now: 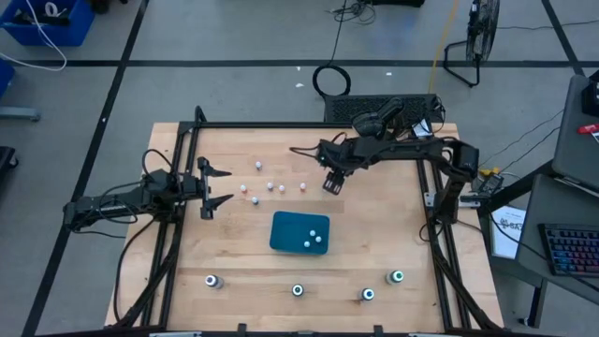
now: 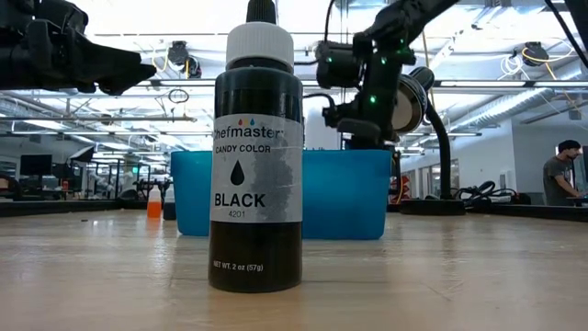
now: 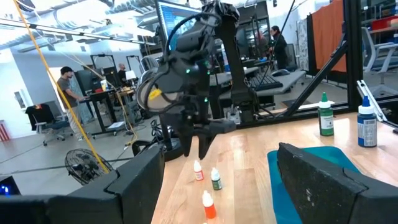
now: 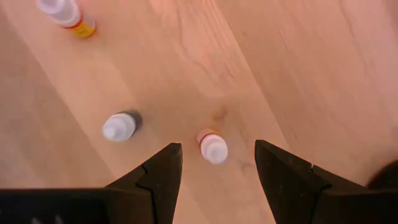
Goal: Pick & Place food coloring
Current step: Put the orange food coloring bottle into the blue bin
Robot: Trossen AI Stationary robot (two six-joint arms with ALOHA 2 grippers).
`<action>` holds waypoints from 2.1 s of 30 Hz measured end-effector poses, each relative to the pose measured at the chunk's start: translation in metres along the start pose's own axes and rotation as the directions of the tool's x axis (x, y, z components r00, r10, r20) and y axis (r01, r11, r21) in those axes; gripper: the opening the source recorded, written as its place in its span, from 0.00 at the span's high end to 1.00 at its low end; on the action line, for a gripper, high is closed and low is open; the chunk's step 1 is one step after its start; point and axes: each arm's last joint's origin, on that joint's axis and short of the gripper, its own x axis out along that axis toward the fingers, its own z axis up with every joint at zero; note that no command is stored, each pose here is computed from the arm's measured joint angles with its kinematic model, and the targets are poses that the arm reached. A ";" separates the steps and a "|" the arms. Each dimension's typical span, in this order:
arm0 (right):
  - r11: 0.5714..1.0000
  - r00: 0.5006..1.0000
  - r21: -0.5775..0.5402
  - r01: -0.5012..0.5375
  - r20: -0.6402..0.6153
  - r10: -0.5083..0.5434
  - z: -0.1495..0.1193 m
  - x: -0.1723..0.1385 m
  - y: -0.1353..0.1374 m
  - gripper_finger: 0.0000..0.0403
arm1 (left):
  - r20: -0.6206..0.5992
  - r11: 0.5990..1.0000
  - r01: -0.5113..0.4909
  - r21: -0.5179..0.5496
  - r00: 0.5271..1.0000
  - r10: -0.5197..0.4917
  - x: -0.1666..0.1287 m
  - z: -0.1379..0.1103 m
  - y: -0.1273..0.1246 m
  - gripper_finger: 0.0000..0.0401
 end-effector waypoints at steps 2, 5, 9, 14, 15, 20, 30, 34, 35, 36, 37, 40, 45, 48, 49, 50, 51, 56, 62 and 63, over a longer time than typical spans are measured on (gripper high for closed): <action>1.000 1.000 0.008 -0.016 -0.001 0.016 -0.003 0.006 -0.002 0.52 | 0.000 1.000 0.000 0.000 1.000 0.000 0.000 0.000 0.000 0.24; 1.000 1.000 0.014 -0.019 0.016 0.019 -0.006 0.013 -0.003 0.53 | 0.000 1.000 0.000 0.000 1.000 0.000 0.000 0.000 0.000 0.24; 1.000 0.999 0.009 -0.019 0.029 0.019 -0.012 0.023 -0.005 0.53 | 0.000 1.000 0.000 0.000 1.000 0.000 0.000 0.000 0.000 0.24; 1.000 0.999 0.018 -0.019 0.033 0.019 -0.017 0.031 -0.008 0.53 | 0.000 1.000 0.000 0.000 1.000 0.000 0.000 0.000 0.000 0.24; 1.000 0.999 0.019 -0.020 0.039 0.019 -0.017 0.032 -0.008 0.53 | 0.000 1.000 0.000 0.000 1.000 0.000 0.000 0.000 0.000 0.24; 0.999 0.998 0.021 -0.044 0.044 0.043 -0.016 0.035 -0.007 0.54 | 0.000 1.000 0.000 0.000 1.000 0.000 0.000 0.000 0.000 0.24; 0.999 0.999 0.009 -0.040 0.014 0.039 -0.016 0.055 -0.004 0.54 | 0.000 1.000 0.000 0.000 1.000 0.000 0.000 0.000 0.000 0.24; 0.999 0.999 0.017 -0.039 0.010 0.039 -0.017 0.055 -0.004 0.54 | 0.000 1.000 0.000 0.000 1.000 0.000 0.000 0.000 0.000 0.24; 0.999 0.999 0.021 -0.039 0.009 0.039 -0.017 0.055 -0.004 0.54 | 0.000 1.000 0.000 0.000 1.000 0.000 0.000 0.000 0.000 0.24; 0.999 0.999 0.023 -0.039 0.006 0.039 -0.017 0.055 -0.004 0.55 | 0.000 1.000 0.000 0.000 1.000 0.000 0.000 0.000 0.000 0.24; 0.999 0.999 0.023 -0.038 0.003 0.038 -0.017 0.055 -0.004 0.57 | 0.000 1.000 0.000 0.000 1.000 0.000 0.000 0.000 0.000 0.24; 0.999 0.999 0.022 -0.037 0.000 0.037 -0.018 0.055 -0.004 0.64 | 0.000 1.000 0.000 0.000 1.000 0.000 0.000 0.000 0.000 0.24; 0.999 0.999 -0.012 -0.040 0.016 0.040 -0.016 0.054 -0.003 0.85 | 0.000 1.000 0.000 0.000 1.000 0.000 0.000 0.000 0.000 0.24; 0.998 0.998 -0.047 -0.048 0.041 0.050 -0.015 0.049 0.003 0.87 | 0.000 1.000 0.000 0.000 1.000 0.000 0.000 0.000 0.000 0.24; 0.997 0.997 -0.060 -0.051 0.053 0.054 -0.014 0.045 0.007 0.87 | 0.000 1.000 0.000 0.000 1.000 0.000 0.000 0.000 0.000 0.24; 0.996 0.996 -0.069 -0.053 0.066 0.057 -0.013 0.040 0.010 0.87 | 0.000 1.000 0.000 0.000 1.000 0.000 0.000 0.000 0.000 0.24; 0.995 0.995 -0.080 -0.054 0.079 0.060 -0.012 0.034 0.014 0.87 | 0.000 1.000 0.000 0.000 1.000 0.000 0.000 0.000 0.000 0.24; 0.989 0.984 -0.143 0.043 0.179 -0.017 -0.007 -0.015 0.038 0.87 | 0.000 1.000 0.000 0.000 1.000 0.000 0.000 0.000 0.000 0.24; 0.971 0.935 -0.237 0.032 0.349 0.055 -0.002 -0.073 0.089 0.87 | 0.000 1.000 0.000 0.000 1.000 0.000 0.000 0.000 0.000 0.24; 0.965 0.928 -0.260 0.020 0.364 0.078 -0.003 -0.079 0.099 0.87 | 0.000 1.000 0.000 0.000 1.000 0.000 0.000 0.000 0.000 0.24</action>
